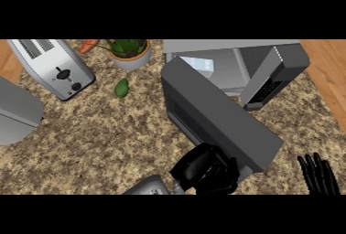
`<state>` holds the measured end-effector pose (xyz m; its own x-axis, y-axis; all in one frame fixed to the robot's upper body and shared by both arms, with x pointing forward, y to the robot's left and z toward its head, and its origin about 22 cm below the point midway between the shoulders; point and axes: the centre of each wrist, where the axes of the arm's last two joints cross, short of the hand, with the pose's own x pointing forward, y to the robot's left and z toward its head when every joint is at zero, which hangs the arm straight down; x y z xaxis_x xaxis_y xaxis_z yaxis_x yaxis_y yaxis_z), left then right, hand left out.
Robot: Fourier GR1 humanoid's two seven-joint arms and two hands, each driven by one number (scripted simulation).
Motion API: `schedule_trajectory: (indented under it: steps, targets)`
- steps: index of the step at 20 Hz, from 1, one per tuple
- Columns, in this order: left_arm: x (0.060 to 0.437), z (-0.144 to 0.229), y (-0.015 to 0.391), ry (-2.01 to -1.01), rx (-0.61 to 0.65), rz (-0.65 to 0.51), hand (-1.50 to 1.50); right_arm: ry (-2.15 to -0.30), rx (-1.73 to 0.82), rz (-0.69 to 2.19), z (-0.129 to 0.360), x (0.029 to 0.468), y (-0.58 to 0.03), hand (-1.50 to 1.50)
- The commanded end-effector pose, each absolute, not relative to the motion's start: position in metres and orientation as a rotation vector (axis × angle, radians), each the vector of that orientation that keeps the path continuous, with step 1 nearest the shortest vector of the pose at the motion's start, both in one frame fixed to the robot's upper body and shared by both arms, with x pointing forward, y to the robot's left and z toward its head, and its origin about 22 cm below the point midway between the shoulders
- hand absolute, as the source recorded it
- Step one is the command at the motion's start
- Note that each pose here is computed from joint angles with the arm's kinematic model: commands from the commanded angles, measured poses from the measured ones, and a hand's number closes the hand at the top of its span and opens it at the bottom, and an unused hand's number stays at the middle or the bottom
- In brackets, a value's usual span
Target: Pick up the milk, place it into the microwave and close the microwave
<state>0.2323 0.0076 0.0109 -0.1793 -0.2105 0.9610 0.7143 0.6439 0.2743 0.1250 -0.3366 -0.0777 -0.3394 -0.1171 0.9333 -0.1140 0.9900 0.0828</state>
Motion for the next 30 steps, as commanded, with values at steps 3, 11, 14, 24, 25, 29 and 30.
schedule_trajectory:
  steps: [3, 11, 14, 24, 25, 29, 30]
  targets:
    - [0.242, -0.004, 0.001, -1.546, -0.348, -0.788, 1.5, -2.015, 0.339, 0.042, -0.049, 0.14, -0.332, -1.5]
    - [0.275, 0.021, 0.0, -1.681, -0.307, -0.541, 1.5, -2.025, 0.397, 0.08, -0.024, 0.145, -0.324, -1.5]
    - [0.294, 0.034, 0.0, -1.697, -0.263, -0.454, 1.5, -2.0, 0.443, 0.098, -0.021, 0.144, -0.319, -1.5]
    - [0.332, 0.054, 0.005, -1.732, -0.262, -0.283, 1.5, -1.994, 0.531, 0.129, 0.002, 0.144, -0.319, -1.5]
    - [0.337, 0.056, 0.006, -1.741, -0.255, -0.269, 1.5, -2.002, 0.528, 0.149, 0.008, 0.144, -0.322, -1.5]
    - [0.347, 0.053, 0.011, -1.747, -0.238, -0.246, 1.5, -1.993, 0.535, 0.138, 0.012, 0.14, -0.326, -1.5]
    - [0.351, 0.056, 0.01, -1.747, -0.231, -0.242, 1.5, -1.986, 0.541, 0.152, 0.013, 0.14, -0.323, -1.5]
